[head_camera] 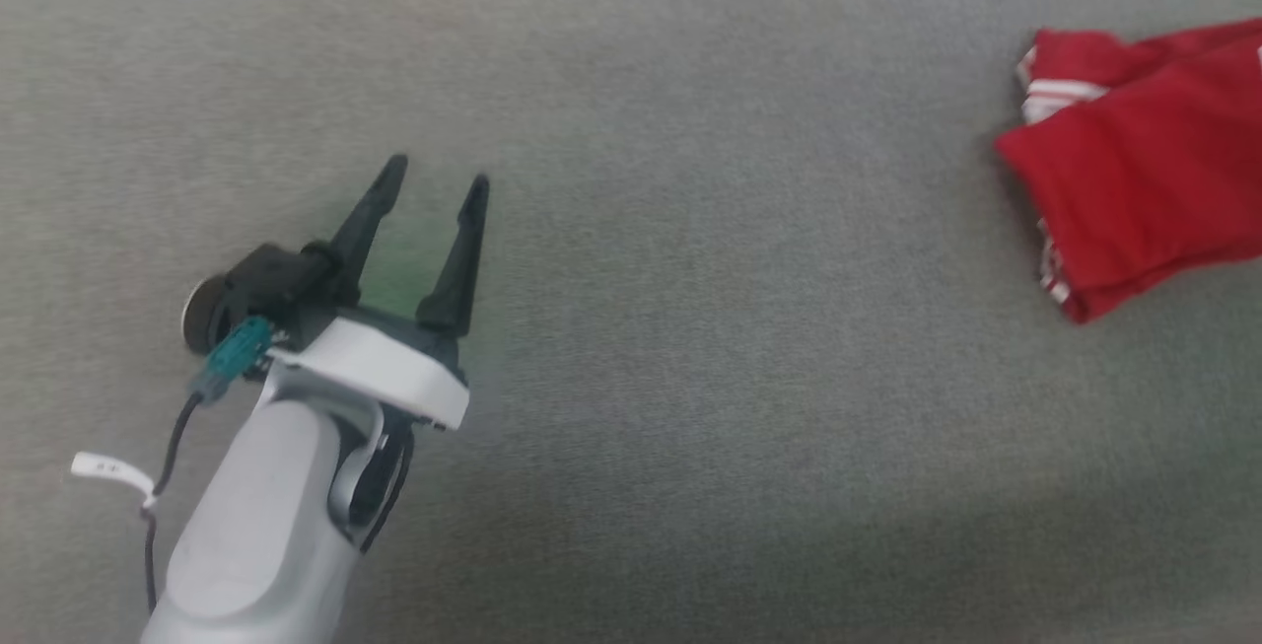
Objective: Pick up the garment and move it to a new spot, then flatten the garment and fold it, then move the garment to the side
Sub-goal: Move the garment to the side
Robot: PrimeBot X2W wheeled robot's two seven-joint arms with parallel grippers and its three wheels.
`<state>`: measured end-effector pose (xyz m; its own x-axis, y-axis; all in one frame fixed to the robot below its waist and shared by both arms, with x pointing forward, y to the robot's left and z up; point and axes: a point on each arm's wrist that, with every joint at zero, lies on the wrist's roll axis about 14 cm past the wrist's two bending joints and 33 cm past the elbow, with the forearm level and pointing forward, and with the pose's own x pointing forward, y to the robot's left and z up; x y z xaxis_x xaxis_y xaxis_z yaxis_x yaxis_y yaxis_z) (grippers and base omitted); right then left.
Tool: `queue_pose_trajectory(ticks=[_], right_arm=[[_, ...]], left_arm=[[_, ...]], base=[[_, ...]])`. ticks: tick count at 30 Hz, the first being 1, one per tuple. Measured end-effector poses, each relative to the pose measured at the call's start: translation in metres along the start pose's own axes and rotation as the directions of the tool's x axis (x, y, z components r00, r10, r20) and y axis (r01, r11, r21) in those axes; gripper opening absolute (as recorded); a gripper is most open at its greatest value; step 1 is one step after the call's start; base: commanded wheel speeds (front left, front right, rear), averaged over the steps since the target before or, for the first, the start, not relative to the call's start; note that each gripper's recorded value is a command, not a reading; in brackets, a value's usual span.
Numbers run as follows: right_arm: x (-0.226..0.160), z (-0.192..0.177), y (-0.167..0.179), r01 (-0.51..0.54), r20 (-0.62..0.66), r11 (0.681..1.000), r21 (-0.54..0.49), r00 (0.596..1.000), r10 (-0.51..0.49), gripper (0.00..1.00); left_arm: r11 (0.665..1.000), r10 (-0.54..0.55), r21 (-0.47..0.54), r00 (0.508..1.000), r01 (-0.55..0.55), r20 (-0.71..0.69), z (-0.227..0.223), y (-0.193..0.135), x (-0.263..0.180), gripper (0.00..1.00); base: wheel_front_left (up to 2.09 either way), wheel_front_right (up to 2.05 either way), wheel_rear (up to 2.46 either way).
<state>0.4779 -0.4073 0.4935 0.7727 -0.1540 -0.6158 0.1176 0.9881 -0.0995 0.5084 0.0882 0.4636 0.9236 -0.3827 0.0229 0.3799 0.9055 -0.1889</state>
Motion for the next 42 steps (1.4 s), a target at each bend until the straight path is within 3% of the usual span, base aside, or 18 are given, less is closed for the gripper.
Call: queue_pose_trajectory(ticks=[9, 17, 21, 34, 35, 37, 38, 39, 42], right_arm=[[0.001, 0.011, -0.057, 0.170, 0.073, 0.983, -0.070, 0.984, -0.165, 0.00], [0.014, 0.007, -0.084, 0.271, 0.095, 0.949, -0.159, 0.961, -0.259, 0.00], [0.025, -0.004, -0.088, 0.290, 0.071, 0.937, -0.196, 0.957, -0.282, 0.00], [0.064, -0.033, -0.064, 0.256, 0.014, 0.947, -0.194, 0.966, -0.258, 0.00], [0.066, -0.034, -0.062, 0.252, 0.013, 0.949, -0.191, 0.967, -0.254, 0.05], [0.067, -0.035, -0.061, 0.250, 0.009, 0.950, -0.188, 0.967, -0.253, 0.50], [0.067, -0.033, -0.061, 0.252, 0.013, 0.949, -0.188, 0.967, -0.254, 0.91], [0.065, -0.030, -0.063, 0.257, 0.021, 0.949, -0.183, 0.966, -0.258, 1.00], [0.062, -0.021, -0.065, 0.265, 0.044, 0.949, -0.171, 0.964, -0.262, 1.00]], left_arm=[[0.995, -0.095, -0.018, 0.995, 0.095, -0.023, -0.023, -0.024, 0.035, 1.00], [0.989, -0.147, -0.031, 0.988, 0.145, -0.049, -0.044, -0.034, 0.054, 1.00], [0.987, -0.158, -0.036, 0.986, 0.156, -0.060, -0.053, -0.035, 0.059, 1.00], [0.986, -0.163, -0.050, 0.985, 0.160, -0.062, -0.059, -0.030, 0.065, 1.00], [0.986, -0.162, -0.050, 0.985, 0.159, -0.060, -0.059, -0.030, 0.065, 1.00], [0.986, -0.159, -0.053, 0.986, 0.156, -0.053, -0.056, -0.029, 0.066, 1.00], [0.987, -0.156, -0.052, 0.987, 0.154, -0.048, -0.054, -0.028, 0.066, 1.00], [0.987, -0.154, -0.048, 0.987, 0.152, -0.044, -0.052, -0.027, 0.066, 1.00], [0.989, -0.146, -0.042, 0.989, 0.145, -0.038, -0.047, -0.023, 0.063, 1.00]], base=[[0.00, 0.00, 0.00], [0.00, 0.00, 0.00], [0.00, 0.00, 0.00], [0.00, 0.00, 0.00], [0.00, 0.00, 0.00], [0.00, 0.00, 0.00], [0.00, 0.00, 0.00], [0.00, 0.00, 0.00], [0.00, 0.00, 0.00]])
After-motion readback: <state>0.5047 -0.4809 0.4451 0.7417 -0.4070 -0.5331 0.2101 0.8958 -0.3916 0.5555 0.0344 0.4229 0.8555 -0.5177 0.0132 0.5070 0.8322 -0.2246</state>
